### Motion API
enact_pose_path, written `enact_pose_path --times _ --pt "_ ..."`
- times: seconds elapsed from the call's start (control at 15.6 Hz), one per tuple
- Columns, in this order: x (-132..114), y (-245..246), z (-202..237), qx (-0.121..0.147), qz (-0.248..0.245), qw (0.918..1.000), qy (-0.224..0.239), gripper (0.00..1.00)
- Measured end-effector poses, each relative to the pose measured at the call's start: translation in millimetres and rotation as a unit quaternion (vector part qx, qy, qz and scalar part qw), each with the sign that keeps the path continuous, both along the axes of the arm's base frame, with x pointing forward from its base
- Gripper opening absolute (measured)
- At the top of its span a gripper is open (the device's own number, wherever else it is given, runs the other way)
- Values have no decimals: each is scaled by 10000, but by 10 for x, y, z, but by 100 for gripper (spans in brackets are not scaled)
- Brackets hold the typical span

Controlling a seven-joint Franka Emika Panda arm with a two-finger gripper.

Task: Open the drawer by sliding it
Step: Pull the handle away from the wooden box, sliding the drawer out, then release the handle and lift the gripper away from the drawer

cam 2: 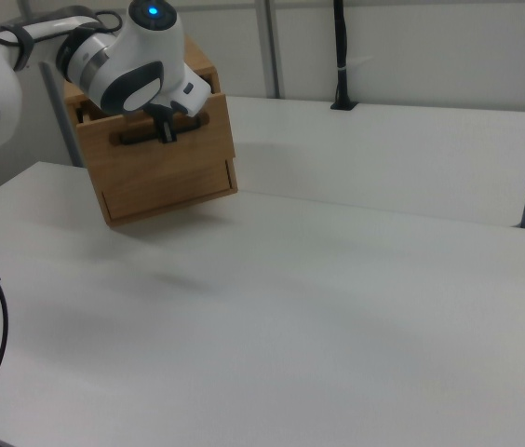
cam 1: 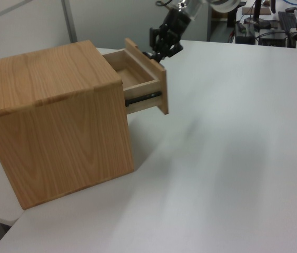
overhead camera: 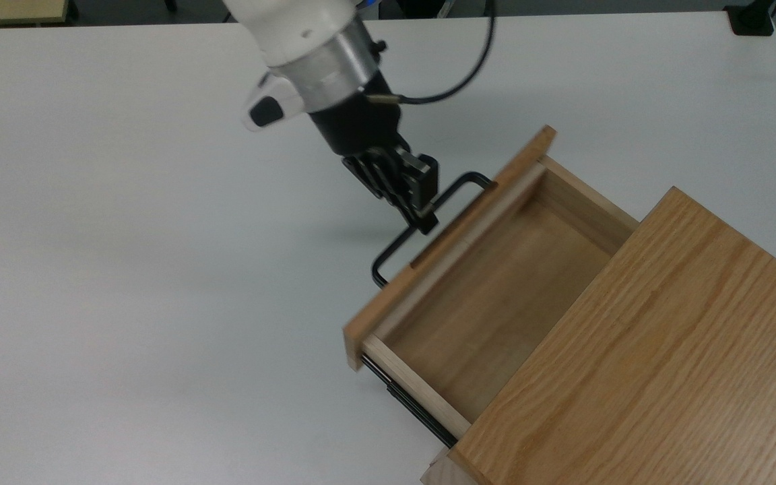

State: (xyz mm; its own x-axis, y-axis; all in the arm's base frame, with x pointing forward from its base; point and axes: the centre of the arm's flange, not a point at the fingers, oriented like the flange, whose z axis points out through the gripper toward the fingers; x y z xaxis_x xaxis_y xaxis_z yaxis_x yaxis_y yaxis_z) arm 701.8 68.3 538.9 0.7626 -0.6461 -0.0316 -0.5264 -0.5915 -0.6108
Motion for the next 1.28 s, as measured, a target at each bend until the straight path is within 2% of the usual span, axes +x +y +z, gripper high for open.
enact_pose_path --times 0.77,0.96,1.09,1.15,1.28 --pt "-501 -595 11 10 205 9997 134 16" --pt "-660 -672 226 118 442 9988 167 43" --pt "-744 -718 336 32 550 9984 141 62" --pt "-776 -764 358 -177 616 9978 145 72" --pt "-858 -878 374 -798 858 9928 262 93"
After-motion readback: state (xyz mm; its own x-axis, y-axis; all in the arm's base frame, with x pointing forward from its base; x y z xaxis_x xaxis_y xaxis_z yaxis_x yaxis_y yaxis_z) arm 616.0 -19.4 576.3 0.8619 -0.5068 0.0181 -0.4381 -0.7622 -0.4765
